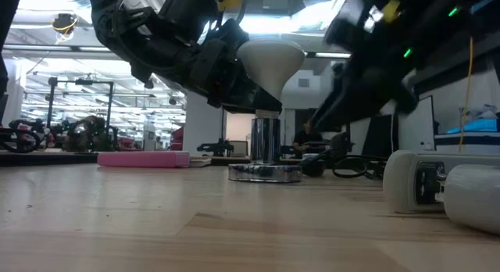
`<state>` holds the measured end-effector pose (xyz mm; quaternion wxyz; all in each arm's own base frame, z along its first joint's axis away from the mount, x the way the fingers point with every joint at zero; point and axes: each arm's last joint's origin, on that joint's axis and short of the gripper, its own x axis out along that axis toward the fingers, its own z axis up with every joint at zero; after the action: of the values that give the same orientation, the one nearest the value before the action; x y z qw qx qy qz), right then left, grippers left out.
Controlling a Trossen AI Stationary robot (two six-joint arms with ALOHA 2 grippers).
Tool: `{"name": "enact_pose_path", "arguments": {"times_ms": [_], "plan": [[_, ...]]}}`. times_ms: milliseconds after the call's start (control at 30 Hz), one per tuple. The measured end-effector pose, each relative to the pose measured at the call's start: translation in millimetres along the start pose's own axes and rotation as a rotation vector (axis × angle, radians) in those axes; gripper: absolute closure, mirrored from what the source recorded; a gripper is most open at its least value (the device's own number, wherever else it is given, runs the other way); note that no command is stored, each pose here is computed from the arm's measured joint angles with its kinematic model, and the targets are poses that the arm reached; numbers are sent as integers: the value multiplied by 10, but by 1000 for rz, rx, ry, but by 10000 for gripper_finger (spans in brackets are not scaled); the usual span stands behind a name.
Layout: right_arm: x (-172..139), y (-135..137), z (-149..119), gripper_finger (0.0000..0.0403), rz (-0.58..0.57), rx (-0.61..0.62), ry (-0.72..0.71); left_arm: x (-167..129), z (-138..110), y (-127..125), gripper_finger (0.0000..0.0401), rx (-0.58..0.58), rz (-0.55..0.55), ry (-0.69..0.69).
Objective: Screw lightbulb
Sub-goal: Insert the lightbulb into the lamp
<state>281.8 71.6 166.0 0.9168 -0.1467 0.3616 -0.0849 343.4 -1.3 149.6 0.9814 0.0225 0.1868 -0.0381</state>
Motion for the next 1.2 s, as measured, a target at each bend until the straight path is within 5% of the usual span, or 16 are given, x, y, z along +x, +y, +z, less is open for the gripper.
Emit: {"name": "enact_pose_path", "arguments": {"times_ms": [367,600,1200], "plan": [[-61,415,2,249,96,34,-80,0,7,1,251,-23,2,-8],[137,510,-22,249,52,-87,-130,0,9,0,251,-35,2,-9],[541,183,-153,249,42,-19,-31,0,11,0,251,-32,4,-11]]}}
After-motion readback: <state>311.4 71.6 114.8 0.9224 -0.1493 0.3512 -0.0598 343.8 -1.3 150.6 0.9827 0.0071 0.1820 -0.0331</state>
